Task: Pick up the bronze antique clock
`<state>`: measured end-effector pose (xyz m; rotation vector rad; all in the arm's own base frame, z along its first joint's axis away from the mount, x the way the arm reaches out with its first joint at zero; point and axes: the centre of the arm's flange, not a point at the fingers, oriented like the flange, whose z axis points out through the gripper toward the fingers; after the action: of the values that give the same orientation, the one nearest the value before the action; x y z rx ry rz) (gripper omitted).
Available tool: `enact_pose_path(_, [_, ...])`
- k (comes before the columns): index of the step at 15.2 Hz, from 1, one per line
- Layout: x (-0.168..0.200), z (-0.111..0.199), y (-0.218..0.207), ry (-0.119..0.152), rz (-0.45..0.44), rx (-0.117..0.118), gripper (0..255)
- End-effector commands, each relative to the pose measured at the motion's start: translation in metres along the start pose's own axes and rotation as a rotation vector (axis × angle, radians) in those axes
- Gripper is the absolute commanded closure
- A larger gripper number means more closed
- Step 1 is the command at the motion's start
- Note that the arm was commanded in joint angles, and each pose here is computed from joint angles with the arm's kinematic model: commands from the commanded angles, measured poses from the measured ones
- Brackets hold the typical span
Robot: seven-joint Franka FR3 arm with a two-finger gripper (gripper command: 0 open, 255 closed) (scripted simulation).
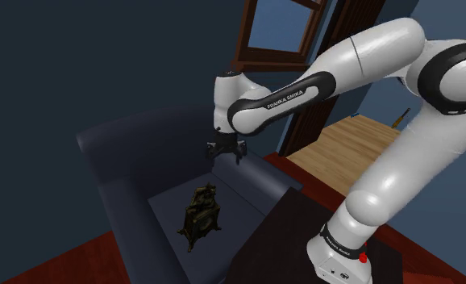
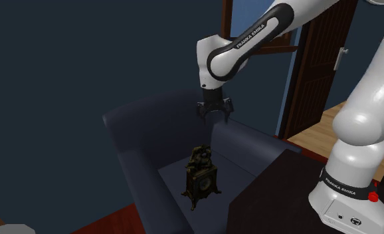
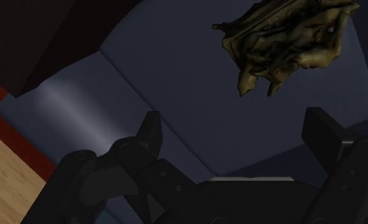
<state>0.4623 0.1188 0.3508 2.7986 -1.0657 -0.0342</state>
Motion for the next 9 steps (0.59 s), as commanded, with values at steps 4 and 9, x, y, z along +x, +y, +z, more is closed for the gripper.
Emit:
enact_pose_path(4, [0.022, 0.058, -0.027, -0.018, 0.133, -0.062, 0])
enact_pose_path(9, [0.046, 0.121, -0.05, -0.036, 0.262, -0.124, 0])
